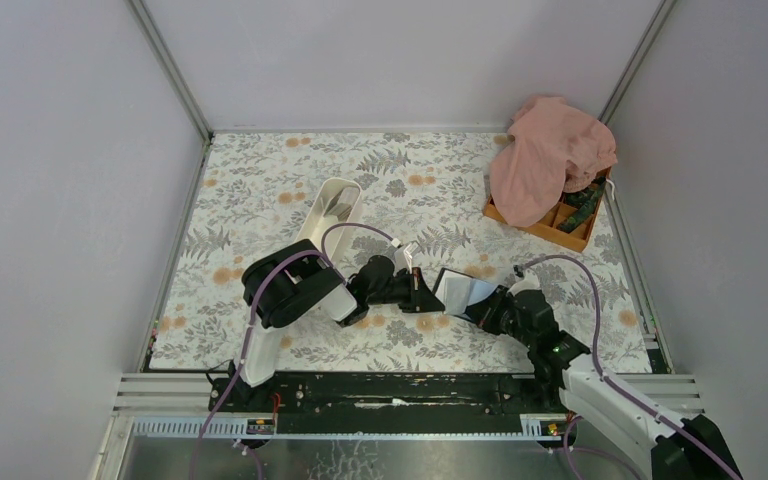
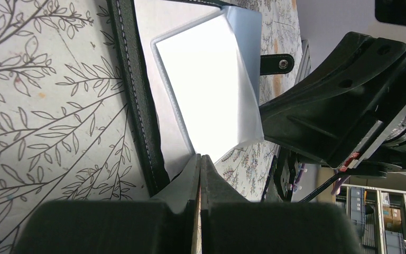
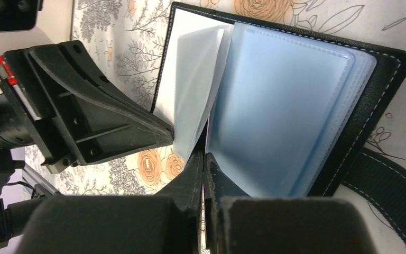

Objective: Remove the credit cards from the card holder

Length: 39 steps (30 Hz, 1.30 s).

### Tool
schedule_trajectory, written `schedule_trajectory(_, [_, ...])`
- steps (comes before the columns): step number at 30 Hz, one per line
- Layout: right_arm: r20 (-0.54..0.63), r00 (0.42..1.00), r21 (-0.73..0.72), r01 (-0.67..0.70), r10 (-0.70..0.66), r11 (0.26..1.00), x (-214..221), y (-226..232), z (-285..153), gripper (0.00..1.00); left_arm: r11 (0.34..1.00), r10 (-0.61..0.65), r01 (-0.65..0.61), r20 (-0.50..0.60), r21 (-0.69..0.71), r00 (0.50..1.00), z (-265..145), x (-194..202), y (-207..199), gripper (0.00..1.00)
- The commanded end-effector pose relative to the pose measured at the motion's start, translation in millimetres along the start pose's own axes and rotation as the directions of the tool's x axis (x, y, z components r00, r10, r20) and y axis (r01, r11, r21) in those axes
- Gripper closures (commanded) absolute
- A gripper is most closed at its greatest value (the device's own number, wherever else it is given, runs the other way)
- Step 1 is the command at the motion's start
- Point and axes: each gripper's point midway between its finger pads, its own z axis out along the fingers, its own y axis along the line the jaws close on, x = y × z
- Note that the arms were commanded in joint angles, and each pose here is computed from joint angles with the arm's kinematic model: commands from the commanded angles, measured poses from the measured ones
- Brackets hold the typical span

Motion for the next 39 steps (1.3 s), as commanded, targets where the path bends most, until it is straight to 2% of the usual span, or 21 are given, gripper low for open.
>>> schedule_trajectory(1, [0.006,1.0,-0.013,0.019,-0.019,1.0,-1.7,3.5,-4.2,1.0,0.989,-0.047,0.038,-0.064,-0.141,0.997,-6.1,25.3,43.1,1.0])
schedule_trajectory(10, [0.024,0.991,-0.077,0.136,-0.135,0.988,-26.8,40.3,-29.3,1.0,0.996,-0.019,0.016,-0.03,-0.091,0.999,-3.9,6.2,18.1,1.0])
schedule_trajectory(20, [-0.129,0.972,-0.039,0.194,-0.198,0.98,-21.2,50.2,-53.6,1.0,1.0,0.003,-0.003,0.006,-0.027,1.0,4.9,-15.8,-8.0,1.0])
schedule_trajectory(25, [-0.122,0.971,-0.06,0.198,-0.204,0.978,-25.1,57.9,-56.6,1.0,1.0,0.011,-0.011,0.015,-0.023,1.0,0.9,-19.2,-13.9,1.0])
schedule_trajectory(30, [-0.023,0.95,-0.004,0.311,-0.311,0.95,-70.7,79.9,-80.8,1.0,1.0,0.023,-0.023,0.042,-0.012,0.999,-5.3,-26.6,-21.1,1.0])
schedule_trajectory(34, [-0.097,0.937,-0.073,0.329,-0.335,0.941,-65.8,98.3,-81.4,1.0,0.999,0.031,-0.032,0.055,0.008,0.998,-6.2,-32.8,-30.4,1.0])
schedule_trajectory(39, [-0.069,0.921,-0.071,0.379,-0.384,0.922,-71.1,97.1,-81.5,1.0,0.998,0.052,-0.056,0.075,0.043,0.996,-11.1,-38.6,-44.1,1.0])
